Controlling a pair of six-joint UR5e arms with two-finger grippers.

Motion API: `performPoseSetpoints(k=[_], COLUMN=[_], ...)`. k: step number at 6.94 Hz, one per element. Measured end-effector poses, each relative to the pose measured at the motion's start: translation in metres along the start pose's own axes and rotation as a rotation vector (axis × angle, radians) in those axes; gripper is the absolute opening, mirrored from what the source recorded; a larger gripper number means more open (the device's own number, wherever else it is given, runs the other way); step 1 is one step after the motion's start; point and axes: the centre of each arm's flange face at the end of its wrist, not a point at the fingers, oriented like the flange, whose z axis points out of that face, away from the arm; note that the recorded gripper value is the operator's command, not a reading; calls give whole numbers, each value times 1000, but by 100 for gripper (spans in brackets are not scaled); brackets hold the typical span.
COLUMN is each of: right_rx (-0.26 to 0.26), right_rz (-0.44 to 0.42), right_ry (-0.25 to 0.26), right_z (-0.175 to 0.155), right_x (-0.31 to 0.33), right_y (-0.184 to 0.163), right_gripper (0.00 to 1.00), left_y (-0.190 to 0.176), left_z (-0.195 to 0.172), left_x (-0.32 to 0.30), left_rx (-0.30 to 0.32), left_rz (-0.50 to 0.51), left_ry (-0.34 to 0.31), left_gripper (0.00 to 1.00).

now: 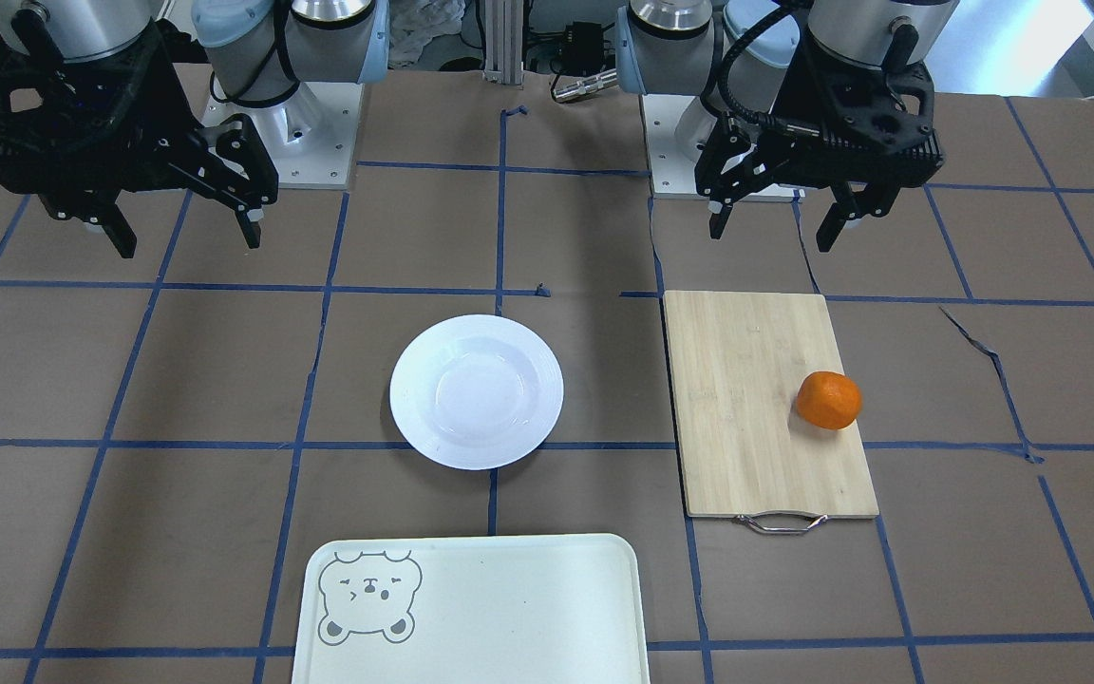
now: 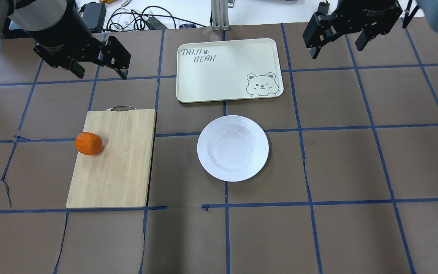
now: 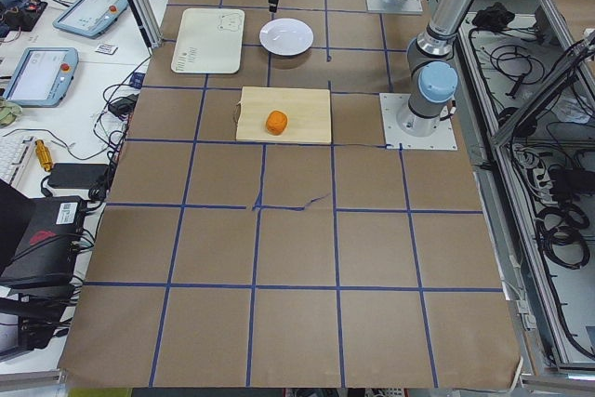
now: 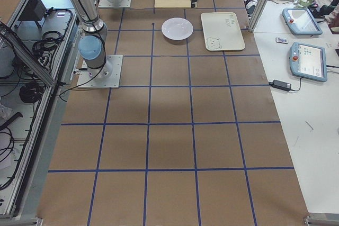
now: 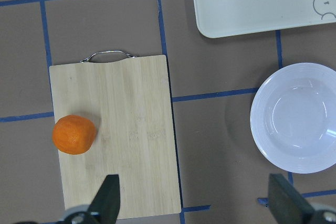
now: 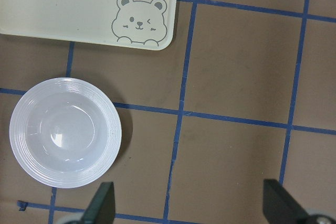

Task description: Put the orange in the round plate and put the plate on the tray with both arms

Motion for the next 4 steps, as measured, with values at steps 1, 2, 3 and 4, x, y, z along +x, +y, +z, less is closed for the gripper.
performPoseSetpoints(k=[1,2,3,4], right_rx=[0,0,0,0], right_rz=[0,0,1,1], right_ry=[0,0,0,0], right_z=[0,1,1,1], right_x=[0,0,1,1], right_y=[0,0,-1,-1], right_gripper=[100,100,100,100], left_y=[0,0,1,1], left_z=[0,-1,-2,-2], left_x=[0,0,0,0], left_rx=[1,1,2,3], left_rz=[-1,-2,-2,-2], left_ry=[1,1,1,1], left_gripper=[100,100,100,100])
